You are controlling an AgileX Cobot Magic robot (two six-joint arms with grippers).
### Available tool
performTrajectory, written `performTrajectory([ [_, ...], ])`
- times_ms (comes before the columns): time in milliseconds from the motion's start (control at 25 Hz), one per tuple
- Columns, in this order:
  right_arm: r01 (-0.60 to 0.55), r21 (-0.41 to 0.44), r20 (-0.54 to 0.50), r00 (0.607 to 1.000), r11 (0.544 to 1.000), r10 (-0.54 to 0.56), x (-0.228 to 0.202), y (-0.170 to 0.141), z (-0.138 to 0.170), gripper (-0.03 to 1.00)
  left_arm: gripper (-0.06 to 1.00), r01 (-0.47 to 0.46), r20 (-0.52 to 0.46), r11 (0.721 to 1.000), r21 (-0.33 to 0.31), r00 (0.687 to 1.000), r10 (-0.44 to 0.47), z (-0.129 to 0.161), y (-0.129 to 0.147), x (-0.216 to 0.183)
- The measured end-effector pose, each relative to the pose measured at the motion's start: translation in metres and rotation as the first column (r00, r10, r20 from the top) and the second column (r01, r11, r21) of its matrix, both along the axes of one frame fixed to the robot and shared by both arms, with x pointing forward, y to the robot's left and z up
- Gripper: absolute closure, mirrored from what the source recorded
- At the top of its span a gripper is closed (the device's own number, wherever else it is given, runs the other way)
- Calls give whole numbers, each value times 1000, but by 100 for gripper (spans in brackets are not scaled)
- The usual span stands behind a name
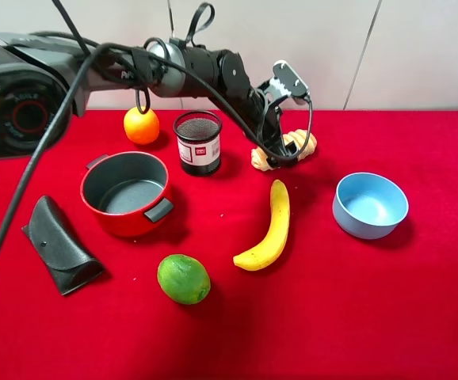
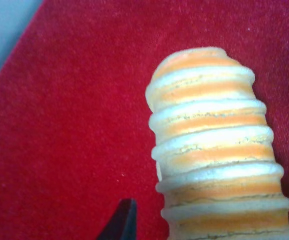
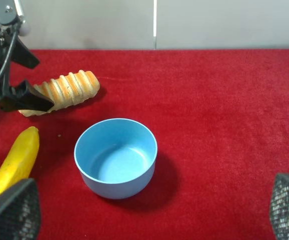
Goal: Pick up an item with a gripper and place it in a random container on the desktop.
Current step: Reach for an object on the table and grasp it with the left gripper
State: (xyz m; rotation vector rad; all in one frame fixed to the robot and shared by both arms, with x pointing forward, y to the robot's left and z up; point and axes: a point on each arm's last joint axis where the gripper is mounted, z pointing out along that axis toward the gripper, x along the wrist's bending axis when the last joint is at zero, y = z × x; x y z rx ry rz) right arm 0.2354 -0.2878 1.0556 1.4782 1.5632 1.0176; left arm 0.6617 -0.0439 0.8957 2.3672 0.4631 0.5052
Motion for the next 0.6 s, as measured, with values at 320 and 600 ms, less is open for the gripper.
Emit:
performTrajectory([
  [320,0,1,0,1000,1000,0,0,0,0,27,-2,0,-11,1000,13,1000,1,-12,0,0],
  [600,0,1,0,1000,1000,0,0,0,0,27,-2,-3,-27,1000,26,1000,3,-27,0,0],
])
